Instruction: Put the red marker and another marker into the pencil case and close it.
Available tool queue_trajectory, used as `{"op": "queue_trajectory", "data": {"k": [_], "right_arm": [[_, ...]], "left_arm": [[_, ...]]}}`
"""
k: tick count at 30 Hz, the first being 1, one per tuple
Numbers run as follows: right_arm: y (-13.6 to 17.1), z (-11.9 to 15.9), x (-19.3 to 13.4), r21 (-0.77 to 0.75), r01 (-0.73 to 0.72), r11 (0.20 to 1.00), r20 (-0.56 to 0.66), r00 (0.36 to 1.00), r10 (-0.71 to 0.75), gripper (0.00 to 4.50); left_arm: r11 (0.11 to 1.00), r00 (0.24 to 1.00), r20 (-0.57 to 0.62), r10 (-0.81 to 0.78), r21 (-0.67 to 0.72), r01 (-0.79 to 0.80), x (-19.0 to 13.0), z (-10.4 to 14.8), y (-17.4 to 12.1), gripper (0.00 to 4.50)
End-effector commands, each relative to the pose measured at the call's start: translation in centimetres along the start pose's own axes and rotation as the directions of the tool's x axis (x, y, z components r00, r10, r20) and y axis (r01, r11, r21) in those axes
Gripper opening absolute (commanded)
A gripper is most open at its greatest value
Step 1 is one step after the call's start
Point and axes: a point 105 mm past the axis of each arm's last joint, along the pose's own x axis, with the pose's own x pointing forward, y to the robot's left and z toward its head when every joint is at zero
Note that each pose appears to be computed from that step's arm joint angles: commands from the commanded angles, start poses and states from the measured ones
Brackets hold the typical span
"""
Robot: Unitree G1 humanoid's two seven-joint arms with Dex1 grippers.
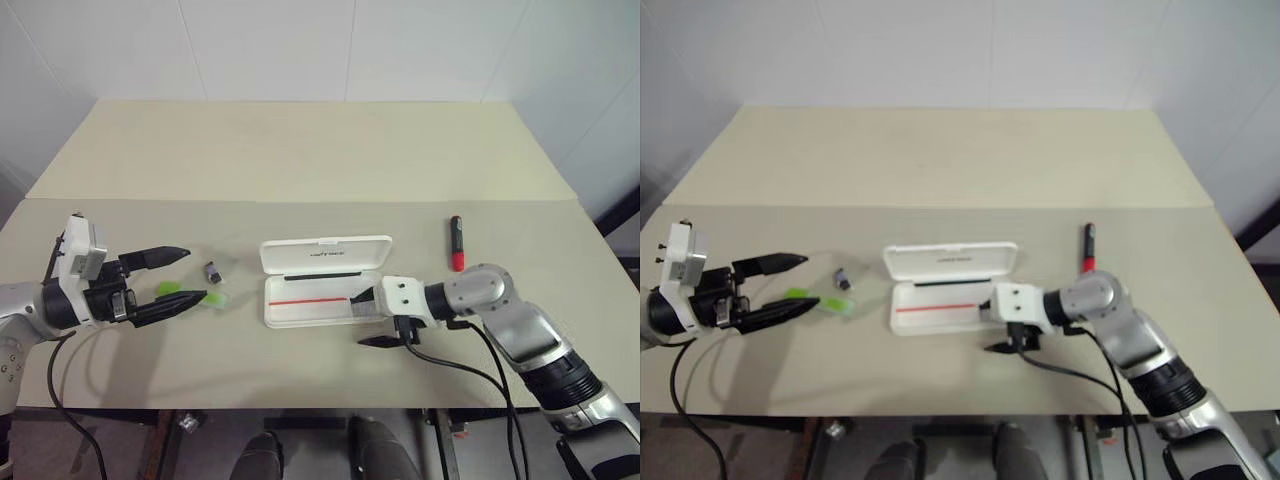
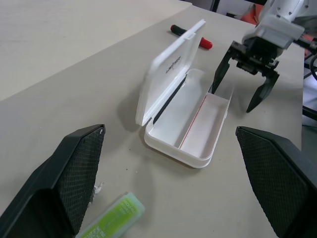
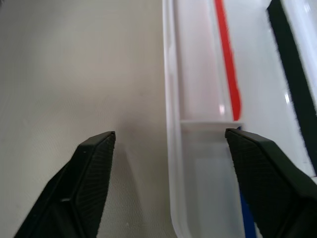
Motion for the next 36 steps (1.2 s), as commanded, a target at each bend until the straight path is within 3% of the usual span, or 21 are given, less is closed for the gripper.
{"op": "queue_trajectory", "data": {"k": [1,6,14,19,26,36], "right_arm": [[-0.5,1.8,-1.5,-0.015,0.041,0.999,0.079,0.996,-0.04,4.48],[-1.1,2.6,-2.9,0.004,0.059,0.998,0.113,0.992,-0.059,4.48],[-2.8,0.3,-5.7,0.046,0.12,0.992,-0.052,0.992,-0.118,4.48],[-5.3,-0.7,-7.0,0.043,0.236,0.971,-0.11,0.967,-0.23,4.48],[-8.7,-2.0,-8.2,0.028,0.4,0.916,-0.181,0.903,-0.389,4.48],[-13.1,-4.1,-8.1,0.101,0.68,0.727,-0.282,0.72,-0.634,4.48]], "left_arm": [[0.999,1.0,0.013,-0.014,0.05,0.014,0.2,0.9,-0.2,4.5],[0.998,0.999,0.021,-0.028,0.051,0.027,0.5,0.9,-0.3,4.5],[0.998,0.999,0.033,-0.043,0.054,0.041,1.1,0.7,-0.5,4.5],[0.997,0.998,0.04,-0.049,0.057,0.047,1.3,0.6,-0.6,4.5],[0.997,0.998,0.049,-0.05,0.064,0.047,1.3,0.8,-0.5,4.5],[0.997,0.997,0.055,-0.047,0.064,0.044,1.5,0.7,-0.5,4.5]]}}
